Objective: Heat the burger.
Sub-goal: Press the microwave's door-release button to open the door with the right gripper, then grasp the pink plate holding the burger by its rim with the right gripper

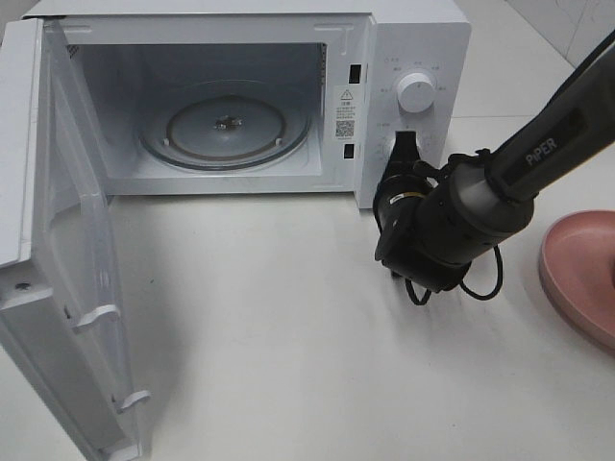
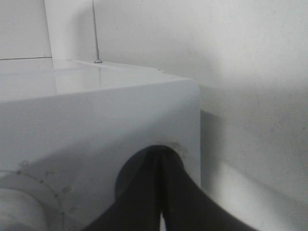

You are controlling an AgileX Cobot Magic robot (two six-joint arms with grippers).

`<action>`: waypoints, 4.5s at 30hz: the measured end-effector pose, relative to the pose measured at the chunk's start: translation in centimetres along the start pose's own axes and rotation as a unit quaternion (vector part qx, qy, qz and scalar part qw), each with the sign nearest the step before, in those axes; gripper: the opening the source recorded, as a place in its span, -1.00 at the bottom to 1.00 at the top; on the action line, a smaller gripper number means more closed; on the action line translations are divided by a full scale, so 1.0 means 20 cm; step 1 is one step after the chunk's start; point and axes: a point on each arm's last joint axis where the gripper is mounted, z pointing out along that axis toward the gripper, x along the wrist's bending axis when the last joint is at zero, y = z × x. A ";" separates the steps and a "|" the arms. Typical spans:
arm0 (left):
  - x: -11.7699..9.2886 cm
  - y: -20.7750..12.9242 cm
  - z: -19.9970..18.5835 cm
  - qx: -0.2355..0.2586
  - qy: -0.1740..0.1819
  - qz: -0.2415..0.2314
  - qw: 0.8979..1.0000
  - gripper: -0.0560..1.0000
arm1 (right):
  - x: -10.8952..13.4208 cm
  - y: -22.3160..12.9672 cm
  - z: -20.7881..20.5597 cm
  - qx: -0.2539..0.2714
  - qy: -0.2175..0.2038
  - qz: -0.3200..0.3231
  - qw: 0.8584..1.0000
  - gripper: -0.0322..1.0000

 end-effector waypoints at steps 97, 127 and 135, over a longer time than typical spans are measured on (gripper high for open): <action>0.00 0.00 0.00 0.000 0.000 0.000 1.000 0.98 | 0.45 0.80 -0.75 0.328 -0.195 -0.737 0.557 0.98; 0.00 0.00 0.00 0.000 0.000 0.000 1.000 0.98 | 0.22 0.75 -0.35 0.367 -0.281 -0.699 0.546 0.88; 0.00 0.00 0.00 0.000 0.000 0.000 1.000 0.98 | 0.18 0.78 -0.30 0.373 -0.300 -0.688 0.546 0.85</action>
